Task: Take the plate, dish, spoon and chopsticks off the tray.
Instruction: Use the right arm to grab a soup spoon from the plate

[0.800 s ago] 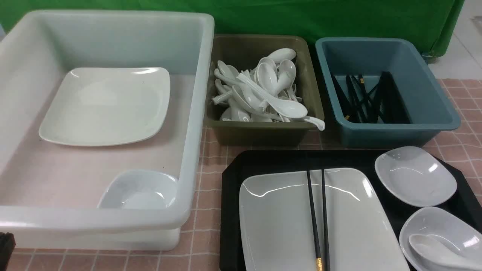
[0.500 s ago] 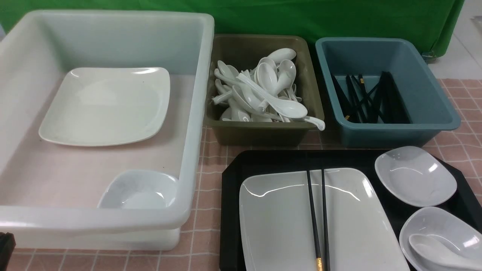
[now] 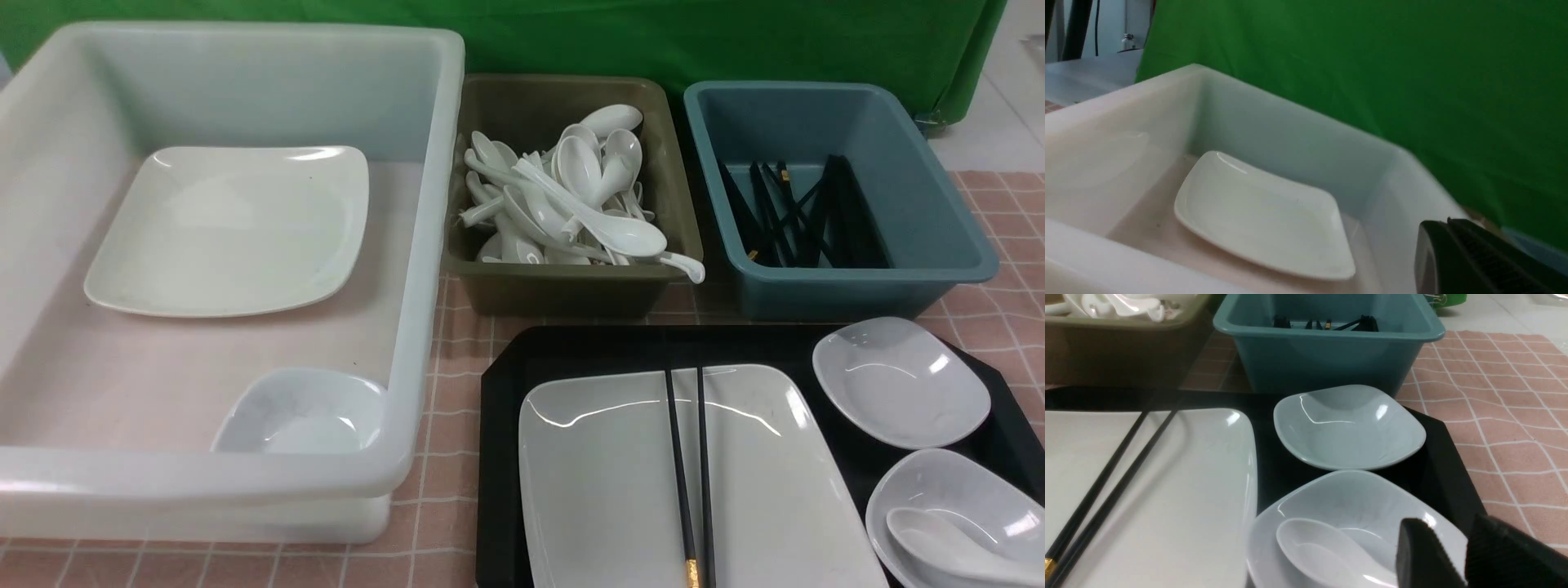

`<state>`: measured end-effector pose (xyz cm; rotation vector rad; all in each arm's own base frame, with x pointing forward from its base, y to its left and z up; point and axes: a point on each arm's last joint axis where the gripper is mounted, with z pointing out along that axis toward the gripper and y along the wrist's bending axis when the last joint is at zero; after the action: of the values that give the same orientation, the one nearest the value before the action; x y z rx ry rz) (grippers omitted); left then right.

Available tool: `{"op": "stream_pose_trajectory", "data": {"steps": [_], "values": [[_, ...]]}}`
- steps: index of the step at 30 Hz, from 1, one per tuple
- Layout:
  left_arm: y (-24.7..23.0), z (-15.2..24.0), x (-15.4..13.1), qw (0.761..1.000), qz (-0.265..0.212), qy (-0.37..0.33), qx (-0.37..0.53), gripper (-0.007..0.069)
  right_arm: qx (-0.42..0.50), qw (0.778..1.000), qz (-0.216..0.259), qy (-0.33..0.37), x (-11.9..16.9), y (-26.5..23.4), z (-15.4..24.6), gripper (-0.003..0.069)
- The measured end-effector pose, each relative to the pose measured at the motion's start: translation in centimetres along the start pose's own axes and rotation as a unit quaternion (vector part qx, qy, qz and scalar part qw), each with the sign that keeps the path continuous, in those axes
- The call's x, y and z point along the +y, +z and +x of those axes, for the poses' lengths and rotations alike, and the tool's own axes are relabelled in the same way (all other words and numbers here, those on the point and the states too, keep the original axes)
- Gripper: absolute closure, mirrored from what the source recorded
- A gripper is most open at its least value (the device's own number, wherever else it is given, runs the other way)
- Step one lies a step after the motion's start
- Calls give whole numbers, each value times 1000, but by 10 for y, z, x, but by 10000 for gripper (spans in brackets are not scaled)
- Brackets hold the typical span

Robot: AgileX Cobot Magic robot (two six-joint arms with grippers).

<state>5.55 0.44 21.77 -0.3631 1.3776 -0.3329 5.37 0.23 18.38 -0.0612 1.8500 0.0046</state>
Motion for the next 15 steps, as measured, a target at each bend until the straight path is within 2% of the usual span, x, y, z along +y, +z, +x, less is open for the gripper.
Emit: {"op": "stream_pose_trajectory", "data": {"steps": [7, 11, 13, 14, 15], "values": [[-1, -12, 0, 998, 1, -21, -64, 620, 0, 1000, 0, -1, 0, 0, 0, 418], [-6, -32, -1, 982, 16, -63, -179, 620, -10, 1000, -1, 7, 0, 0, -2, 418], [-10, -48, -8, 970, 44, -90, -220, 620, -38, 995, -12, 90, 2, 1, -5, 418], [-10, -50, -10, 969, 49, -94, -222, 620, -41, 995, -13, 95, 2, 1, -5, 418], [-14, -70, -22, 964, 76, -99, -235, 620, -69, 980, -25, 185, 2, 0, -11, 418]]}}
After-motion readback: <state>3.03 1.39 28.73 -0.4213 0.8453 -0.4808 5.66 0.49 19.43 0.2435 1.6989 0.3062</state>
